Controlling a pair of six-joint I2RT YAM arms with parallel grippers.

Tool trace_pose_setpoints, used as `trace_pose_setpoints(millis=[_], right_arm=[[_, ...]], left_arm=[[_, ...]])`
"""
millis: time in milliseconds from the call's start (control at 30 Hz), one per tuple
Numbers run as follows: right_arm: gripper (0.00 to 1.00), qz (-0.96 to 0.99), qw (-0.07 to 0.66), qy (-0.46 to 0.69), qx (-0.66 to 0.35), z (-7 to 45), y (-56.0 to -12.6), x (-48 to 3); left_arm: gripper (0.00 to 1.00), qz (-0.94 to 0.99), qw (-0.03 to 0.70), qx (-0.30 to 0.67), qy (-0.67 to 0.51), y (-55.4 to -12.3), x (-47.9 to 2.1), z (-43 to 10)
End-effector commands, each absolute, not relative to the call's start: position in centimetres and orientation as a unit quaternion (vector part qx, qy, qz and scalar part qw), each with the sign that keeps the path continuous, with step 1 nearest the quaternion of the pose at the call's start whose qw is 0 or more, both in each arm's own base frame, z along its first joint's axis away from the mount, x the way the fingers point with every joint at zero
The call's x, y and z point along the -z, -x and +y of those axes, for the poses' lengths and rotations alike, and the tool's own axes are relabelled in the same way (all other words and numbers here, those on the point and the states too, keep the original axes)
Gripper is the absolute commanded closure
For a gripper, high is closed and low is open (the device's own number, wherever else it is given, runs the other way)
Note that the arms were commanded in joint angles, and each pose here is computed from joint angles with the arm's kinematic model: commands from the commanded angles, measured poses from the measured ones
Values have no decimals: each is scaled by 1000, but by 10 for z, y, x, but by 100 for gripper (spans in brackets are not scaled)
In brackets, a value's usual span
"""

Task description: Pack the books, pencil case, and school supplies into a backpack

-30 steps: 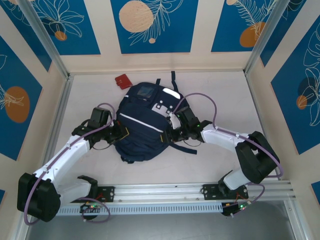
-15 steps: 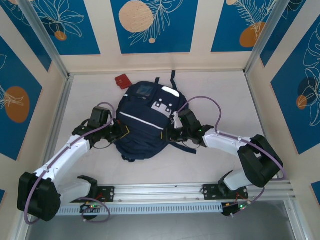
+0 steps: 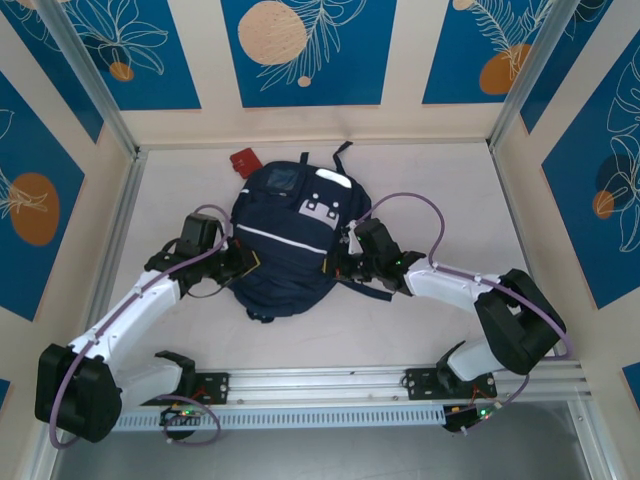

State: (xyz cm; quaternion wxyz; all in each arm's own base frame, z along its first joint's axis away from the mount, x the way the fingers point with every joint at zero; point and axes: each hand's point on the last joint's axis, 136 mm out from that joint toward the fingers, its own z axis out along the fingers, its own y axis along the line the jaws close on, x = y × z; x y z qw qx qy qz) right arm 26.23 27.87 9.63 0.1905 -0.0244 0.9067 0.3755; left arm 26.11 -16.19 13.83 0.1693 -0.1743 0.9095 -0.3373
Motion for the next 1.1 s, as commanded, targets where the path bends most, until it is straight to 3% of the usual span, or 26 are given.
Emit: trace_pose_setpoints(millis=[0,267,467,733,1067], right_arm=[[100,909,215,56,-353,278,-261,-117],[100,927,157,119,-320,287,-209,-103],[100,925,161,171,-299,309,-182,-105],[100,926,192,185,-267,304,-189,-119],[100,902,212,178,-330,348,-208,-149]], left_arm=[[100,896,161,389,142,-261,-150,-181],[100,889,166,401,146,-272,-152,-189],[100,888,164,406,139,-278,-151,-201],[100,890,159,409,123,-277,-148,-214],[100,889,139,424,101,-267,-142,-250]])
